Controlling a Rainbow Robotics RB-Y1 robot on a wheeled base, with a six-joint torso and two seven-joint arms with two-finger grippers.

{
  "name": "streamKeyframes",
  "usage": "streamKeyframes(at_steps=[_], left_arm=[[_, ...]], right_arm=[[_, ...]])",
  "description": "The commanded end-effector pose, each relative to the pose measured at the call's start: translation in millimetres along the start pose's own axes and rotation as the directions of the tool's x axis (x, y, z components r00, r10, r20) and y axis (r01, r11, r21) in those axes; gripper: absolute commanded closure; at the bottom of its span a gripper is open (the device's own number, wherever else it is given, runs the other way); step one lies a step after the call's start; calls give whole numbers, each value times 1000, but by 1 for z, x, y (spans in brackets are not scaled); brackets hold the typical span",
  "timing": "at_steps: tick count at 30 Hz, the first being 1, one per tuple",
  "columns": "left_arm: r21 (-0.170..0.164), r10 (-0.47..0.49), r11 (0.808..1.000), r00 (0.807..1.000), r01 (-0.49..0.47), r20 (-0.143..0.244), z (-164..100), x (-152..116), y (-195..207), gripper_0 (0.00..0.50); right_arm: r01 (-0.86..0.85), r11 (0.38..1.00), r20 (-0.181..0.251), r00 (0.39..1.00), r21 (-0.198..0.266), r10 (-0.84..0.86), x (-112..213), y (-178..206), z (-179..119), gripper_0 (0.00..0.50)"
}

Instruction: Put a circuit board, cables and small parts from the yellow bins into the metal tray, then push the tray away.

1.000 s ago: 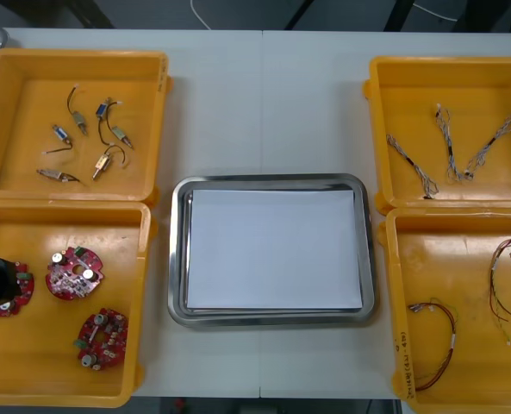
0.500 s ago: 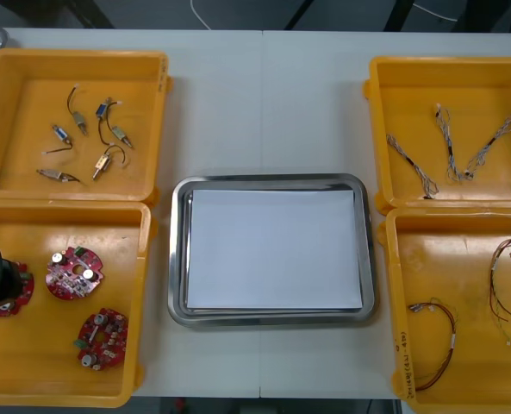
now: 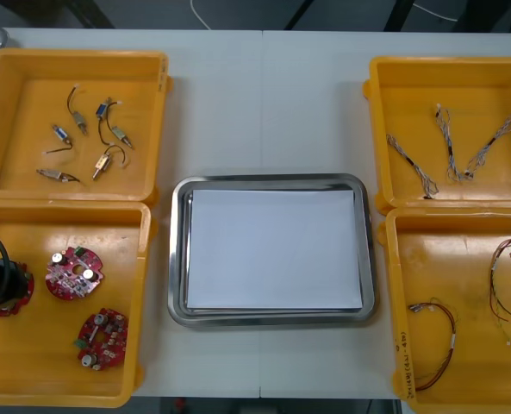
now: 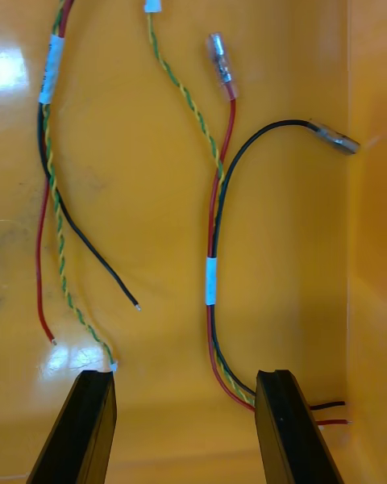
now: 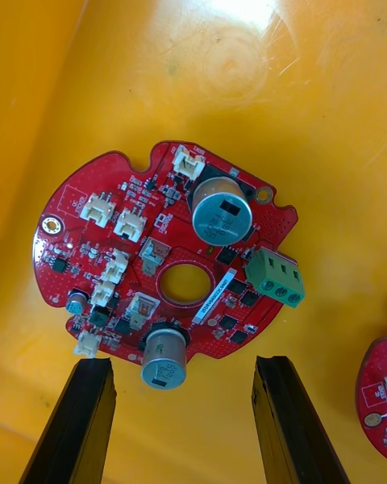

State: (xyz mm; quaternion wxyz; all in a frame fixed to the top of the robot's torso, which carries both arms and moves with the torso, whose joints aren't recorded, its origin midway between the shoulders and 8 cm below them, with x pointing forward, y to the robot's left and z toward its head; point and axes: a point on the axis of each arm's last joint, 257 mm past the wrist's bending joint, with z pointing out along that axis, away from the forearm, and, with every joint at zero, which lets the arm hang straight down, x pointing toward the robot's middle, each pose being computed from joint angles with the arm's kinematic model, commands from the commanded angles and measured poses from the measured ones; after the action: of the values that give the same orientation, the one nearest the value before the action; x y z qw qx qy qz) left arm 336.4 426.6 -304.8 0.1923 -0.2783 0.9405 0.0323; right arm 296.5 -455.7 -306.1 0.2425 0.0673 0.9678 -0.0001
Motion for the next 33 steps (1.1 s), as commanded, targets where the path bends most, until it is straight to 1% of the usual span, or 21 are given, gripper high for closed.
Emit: streamKeyframes(at_steps=[1,5,14,19,23,25,28,33], left_arm=[[-13,-36,999,999,35,-22,10,18,4,0],[-11,-34,999,999,34,-24,13,20,4,0],[-5,-31,1000,999,31,-19,18,25,6,0],[-5,-31,1000,999,31,-23,19,27,5,0],[-4,-28,1000,999,28,-18,20,27,4,0],[2,-29,1000,1000,29,-12,21,25,2,0],[3,-29,1000,1000,29,-10,23,26,1,0],[4,-30,1000,1000,30,-4,23,25,0,0]], right_arm=[[43,999,-20,999,16,-43,13,-8,4,0],[42,999,-21,999,19,-42,12,-12,7,0],[50,999,-6,999,18,-50,9,-16,21,0],[43,999,-9,999,16,-43,11,-18,27,0],[41,999,-5,999,12,-41,13,-16,33,0],[37,999,6,999,9,-37,12,-16,39,0],[35,999,12,999,9,-35,12,-17,44,0],[35,999,10,999,10,-35,13,-18,45,0]])
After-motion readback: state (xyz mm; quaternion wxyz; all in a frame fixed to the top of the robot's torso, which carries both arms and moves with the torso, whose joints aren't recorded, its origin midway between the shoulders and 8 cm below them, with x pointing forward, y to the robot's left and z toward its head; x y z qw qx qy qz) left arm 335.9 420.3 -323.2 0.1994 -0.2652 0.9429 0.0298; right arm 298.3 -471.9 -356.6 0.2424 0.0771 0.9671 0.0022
